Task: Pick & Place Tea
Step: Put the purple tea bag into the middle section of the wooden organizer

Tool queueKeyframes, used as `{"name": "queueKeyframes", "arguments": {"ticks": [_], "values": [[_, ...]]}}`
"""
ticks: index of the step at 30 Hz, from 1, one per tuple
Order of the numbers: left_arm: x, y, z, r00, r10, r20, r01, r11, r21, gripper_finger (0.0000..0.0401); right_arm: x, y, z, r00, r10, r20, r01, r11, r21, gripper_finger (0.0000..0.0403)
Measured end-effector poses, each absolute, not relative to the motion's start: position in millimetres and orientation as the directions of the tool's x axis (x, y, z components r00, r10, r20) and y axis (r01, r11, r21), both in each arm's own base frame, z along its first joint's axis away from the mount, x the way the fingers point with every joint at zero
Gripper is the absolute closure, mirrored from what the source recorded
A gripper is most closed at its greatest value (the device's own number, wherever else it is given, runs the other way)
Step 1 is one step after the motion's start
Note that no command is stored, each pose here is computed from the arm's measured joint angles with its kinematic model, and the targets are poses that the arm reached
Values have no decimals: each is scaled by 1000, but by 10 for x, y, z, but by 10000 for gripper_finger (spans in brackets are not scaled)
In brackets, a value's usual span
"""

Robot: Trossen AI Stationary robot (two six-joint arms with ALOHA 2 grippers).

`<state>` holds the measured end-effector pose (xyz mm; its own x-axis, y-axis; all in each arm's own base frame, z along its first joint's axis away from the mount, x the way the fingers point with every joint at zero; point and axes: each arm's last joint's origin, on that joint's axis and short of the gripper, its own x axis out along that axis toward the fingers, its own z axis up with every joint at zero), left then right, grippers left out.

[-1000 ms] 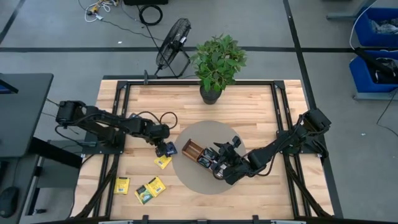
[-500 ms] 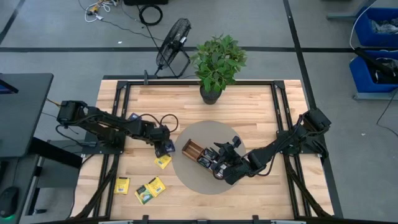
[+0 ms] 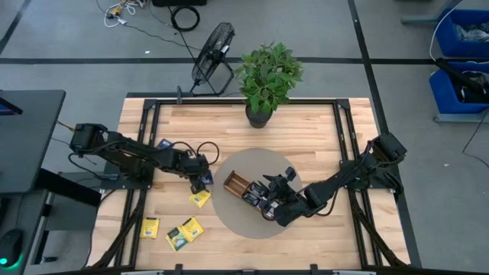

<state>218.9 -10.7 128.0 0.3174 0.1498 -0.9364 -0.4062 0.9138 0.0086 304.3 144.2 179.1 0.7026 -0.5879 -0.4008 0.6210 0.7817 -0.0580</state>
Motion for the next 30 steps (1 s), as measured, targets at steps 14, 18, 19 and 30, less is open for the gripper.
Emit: {"name": "queueKeyframes", "arguments": {"ticks": [14, 18, 19, 30], "values": [[2045, -153, 1592, 415, 144, -898, -354, 935, -13, 400, 3275, 1346, 1904, 804, -431, -410, 485, 874, 33, 268], [2029, -185, 1667, 458, 135, -879, -343, 939, -34, 400, 3388, 1256, 1978, 851, -362, -380, 420, 904, 79, 268], [2019, -192, 1685, 465, 134, -875, -340, 940, -37, 400, 3415, 1232, 1998, 864, -342, -370, 401, 911, 95, 268], [2083, -384, 1859, 647, 197, -736, -217, 974, 70, 400, 3667, 761, 2111, 942, -47, -333, 194, 885, 423, 268]]}}
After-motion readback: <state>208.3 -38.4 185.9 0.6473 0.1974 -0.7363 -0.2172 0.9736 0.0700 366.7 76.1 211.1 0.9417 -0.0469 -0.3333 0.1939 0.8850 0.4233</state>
